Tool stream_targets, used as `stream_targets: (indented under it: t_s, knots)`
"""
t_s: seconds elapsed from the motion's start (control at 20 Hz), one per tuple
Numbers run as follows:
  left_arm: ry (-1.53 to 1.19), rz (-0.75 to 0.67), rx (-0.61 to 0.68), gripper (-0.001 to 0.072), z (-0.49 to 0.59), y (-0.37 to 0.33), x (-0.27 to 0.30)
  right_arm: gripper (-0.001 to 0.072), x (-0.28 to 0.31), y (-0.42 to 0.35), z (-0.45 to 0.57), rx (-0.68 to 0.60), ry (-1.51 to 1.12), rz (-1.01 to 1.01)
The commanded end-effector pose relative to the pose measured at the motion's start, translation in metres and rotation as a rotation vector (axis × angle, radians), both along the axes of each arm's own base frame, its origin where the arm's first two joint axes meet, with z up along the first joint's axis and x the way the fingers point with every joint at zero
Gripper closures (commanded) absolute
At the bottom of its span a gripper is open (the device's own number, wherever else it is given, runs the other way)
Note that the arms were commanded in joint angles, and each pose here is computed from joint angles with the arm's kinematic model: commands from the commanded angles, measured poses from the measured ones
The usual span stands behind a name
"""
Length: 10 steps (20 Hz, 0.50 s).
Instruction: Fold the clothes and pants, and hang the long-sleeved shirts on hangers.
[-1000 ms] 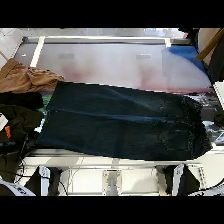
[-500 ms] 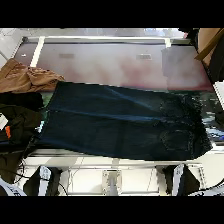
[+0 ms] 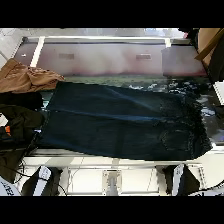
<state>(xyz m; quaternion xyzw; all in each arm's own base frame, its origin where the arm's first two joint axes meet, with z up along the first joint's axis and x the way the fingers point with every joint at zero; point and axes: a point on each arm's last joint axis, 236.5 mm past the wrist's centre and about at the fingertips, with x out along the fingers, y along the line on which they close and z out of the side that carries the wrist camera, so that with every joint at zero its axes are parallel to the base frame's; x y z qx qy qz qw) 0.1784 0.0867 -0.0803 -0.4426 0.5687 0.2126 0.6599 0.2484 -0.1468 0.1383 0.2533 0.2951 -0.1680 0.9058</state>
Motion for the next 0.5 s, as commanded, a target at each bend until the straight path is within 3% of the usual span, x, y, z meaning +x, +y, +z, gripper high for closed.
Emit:
stream_targets:
  t_s: [0.0, 0.2, 0.25, 0.3, 0.35, 0.45]
  knots:
    - [-0.017, 0.010, -0.016, 0.0251, -0.008, 0.000, 0.009, 0.0154, 0.001, 0.005, 0.019, -0.017, -0.018, 0.020]
    - [-0.050, -0.008, -0.001, 0.0278, -0.019, -0.007, 0.026, 0.0154, 0.001, 0.000, 0.046, -0.087, -0.038, 0.018]
    - [-0.071, 0.000, -0.010, 0.0364, -0.020, -0.011, 0.033, 0.0154, -0.001, -0.002, 0.051, -0.108, -0.036, 0.015]
    - [-0.091, 0.003, -0.017, 0.0501, -0.021, -0.015, 0.040, 0.0154, -0.004, -0.006, 0.055, -0.136, -0.022, 0.007]
    - [-0.102, 0.000, -0.016, 0.0697, -0.021, -0.017, 0.045, 0.0154, -0.009, -0.012, 0.055, -0.165, 0.005, -0.007]
    - [-0.119, -0.008, -0.003, 0.0688, -0.020, -0.018, 0.052, 0.0154, -0.034, -0.034, 0.029, -0.222, 0.157, -0.060]
